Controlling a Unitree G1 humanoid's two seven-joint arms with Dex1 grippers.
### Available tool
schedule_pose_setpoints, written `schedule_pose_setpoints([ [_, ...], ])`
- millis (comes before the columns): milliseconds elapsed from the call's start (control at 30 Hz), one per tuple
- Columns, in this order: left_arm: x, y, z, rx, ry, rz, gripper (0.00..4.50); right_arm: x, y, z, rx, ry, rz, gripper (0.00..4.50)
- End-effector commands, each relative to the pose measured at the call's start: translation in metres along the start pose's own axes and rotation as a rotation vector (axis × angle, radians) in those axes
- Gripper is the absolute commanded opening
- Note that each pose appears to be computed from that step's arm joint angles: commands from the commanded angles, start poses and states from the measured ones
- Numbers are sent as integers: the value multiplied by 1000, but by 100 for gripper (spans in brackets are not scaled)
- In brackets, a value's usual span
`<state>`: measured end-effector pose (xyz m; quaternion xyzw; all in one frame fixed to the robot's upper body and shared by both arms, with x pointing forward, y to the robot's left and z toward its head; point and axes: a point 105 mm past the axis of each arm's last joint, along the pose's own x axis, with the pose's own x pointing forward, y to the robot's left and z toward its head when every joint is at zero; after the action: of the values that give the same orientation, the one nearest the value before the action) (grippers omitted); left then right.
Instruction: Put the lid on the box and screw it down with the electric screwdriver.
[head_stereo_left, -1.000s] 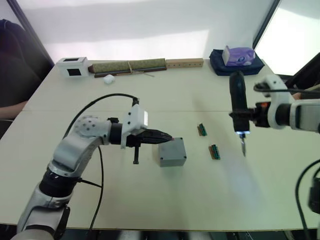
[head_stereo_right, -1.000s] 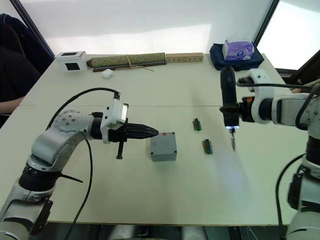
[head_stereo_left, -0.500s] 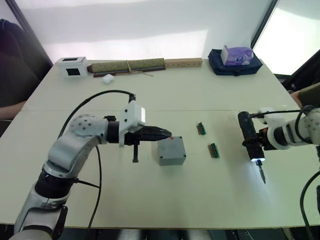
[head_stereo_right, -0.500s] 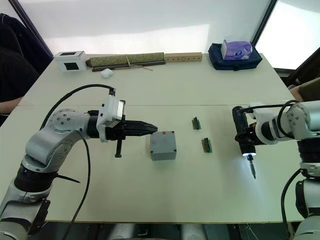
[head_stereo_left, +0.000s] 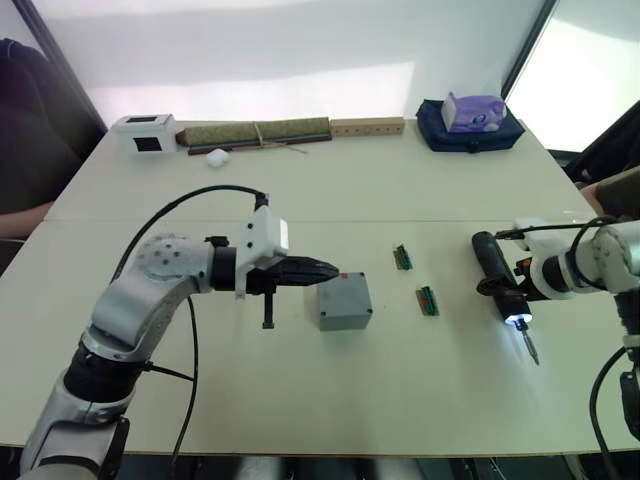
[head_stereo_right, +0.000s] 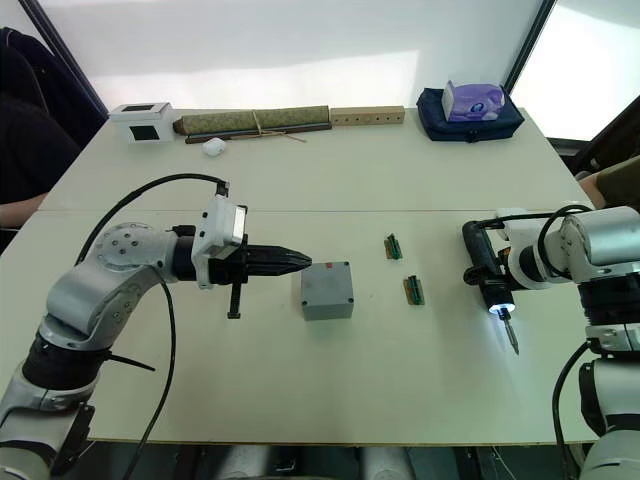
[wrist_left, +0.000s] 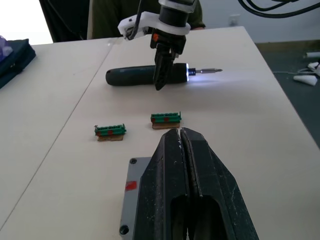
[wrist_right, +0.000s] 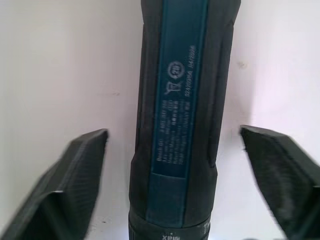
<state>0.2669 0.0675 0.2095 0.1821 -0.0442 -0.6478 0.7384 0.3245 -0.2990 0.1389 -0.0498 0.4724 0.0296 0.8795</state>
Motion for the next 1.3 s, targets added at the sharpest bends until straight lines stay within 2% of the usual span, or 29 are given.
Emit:
schedule_pose_setpoints([
  [33,-7,2,8,39,0,36,0,-36,6,34,-125,-175,-21,445],
  [133,-15,7,-8,21,61,78,0,-57,23,51,-237,-284,19,445],
  [267,-19,5,-28,-25,104,88,0,-62,38,56,-312,-350,62,445],
  [300,-20,4,-35,-33,123,85,0,-61,46,57,-327,-375,91,393],
  [333,-21,3,-44,-48,146,87,0,-61,60,58,-360,-409,146,373],
  [467,-22,-2,-66,-81,196,75,0,-66,114,56,-532,-567,315,210],
  [567,-19,-4,-78,-93,213,69,0,-49,143,32,-685,-566,376,92],
  [633,-17,-4,-78,-91,207,68,0,-41,151,26,-663,-561,416,18],
  [667,-16,-3,-80,-83,210,70,0,-36,153,23,-661,-555,425,2],
  [767,-11,1,-91,-56,237,80,0,-23,165,10,-697,-532,462,2],
  [933,-1,4,-95,-62,221,79,0,-7,174,-6,-756,-463,494,2],
  [1133,10,9,-96,-69,196,81,0,-4,189,-11,-743,-480,577,2],
  [1300,31,21,-100,-35,189,66,0,-6,201,-21,-749,-441,659,2],
])
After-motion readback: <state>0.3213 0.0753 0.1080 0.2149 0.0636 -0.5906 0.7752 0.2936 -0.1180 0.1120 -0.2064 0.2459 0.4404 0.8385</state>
